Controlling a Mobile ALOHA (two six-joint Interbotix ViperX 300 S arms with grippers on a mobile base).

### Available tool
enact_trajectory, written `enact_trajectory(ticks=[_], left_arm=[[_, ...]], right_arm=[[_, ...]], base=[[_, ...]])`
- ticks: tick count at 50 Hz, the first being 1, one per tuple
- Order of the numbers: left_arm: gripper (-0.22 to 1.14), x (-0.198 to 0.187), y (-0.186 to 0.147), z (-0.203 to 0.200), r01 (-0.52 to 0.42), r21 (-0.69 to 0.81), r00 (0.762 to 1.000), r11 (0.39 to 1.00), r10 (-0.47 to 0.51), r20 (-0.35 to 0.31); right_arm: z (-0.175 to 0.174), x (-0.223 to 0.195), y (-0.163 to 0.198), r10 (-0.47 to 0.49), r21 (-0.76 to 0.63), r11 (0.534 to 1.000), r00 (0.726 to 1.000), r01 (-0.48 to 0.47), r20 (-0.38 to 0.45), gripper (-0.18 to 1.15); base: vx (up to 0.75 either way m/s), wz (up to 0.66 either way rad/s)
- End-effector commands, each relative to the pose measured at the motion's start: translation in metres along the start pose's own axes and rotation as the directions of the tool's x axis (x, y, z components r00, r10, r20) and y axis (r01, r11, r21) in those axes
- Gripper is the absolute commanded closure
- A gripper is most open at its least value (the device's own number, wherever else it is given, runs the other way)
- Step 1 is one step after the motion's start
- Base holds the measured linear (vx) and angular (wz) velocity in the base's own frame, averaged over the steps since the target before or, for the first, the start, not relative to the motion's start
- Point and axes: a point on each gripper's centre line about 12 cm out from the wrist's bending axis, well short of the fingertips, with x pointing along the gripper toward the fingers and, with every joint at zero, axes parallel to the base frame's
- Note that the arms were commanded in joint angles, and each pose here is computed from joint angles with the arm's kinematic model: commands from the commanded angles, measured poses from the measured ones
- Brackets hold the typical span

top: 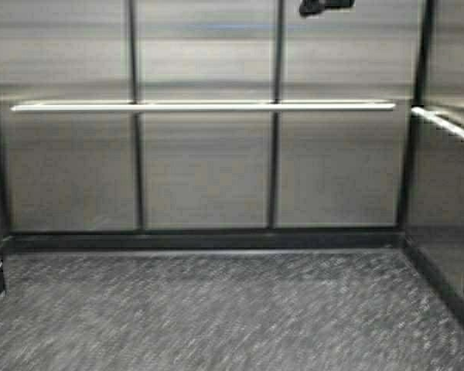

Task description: Navigate to elevator, push the call button, then enter the elevator

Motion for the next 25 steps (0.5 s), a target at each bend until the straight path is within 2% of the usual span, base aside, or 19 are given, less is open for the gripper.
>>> enact_trajectory(ticks=[1, 8, 17, 21, 25], left_arm=[[0.90, 0.002, -0.001, 0.007, 0.004, 0.001, 1.000, 1.000, -0.005, 0.023], [0.90, 0.000, -0.001, 0.009, 0.004, -0.011, 0.999, 1.000, -0.003, 0.035], [0.90, 0.002, 0.000, -0.001, 0.000, 0.000, 1.000, 1.000, 0.000, -0.009], [0.90, 0.001, 0.001, -0.014, -0.004, -0.008, 0.999, 1.000, 0.004, -0.052], [0.90, 0.002, 0.001, -0.011, -0.006, -0.005, 0.999, 1.000, 0.006, -0.043]], right_arm=[[-0.002, -0.002, 0.000, 0.001, 0.008, 1.000, 1.000, -0.002, 0.008, 0.91], [0.011, -0.005, 0.002, 0.007, 0.001, 1.000, 0.999, -0.007, 0.042, 0.91], [0.003, 0.000, 0.002, 0.005, 0.006, 1.000, 1.000, -0.006, 0.019, 0.91], [0.002, 0.000, 0.002, 0.006, 0.007, 1.000, 1.000, -0.006, 0.019, 0.91], [0.004, 0.003, 0.009, 0.027, -0.004, 1.000, 0.999, -0.027, 0.021, 0.91]], base=[[0.46, -0.35], [0.42, -0.30], [0.48, -0.38], [0.50, -0.25], [0.48, 0.03]])
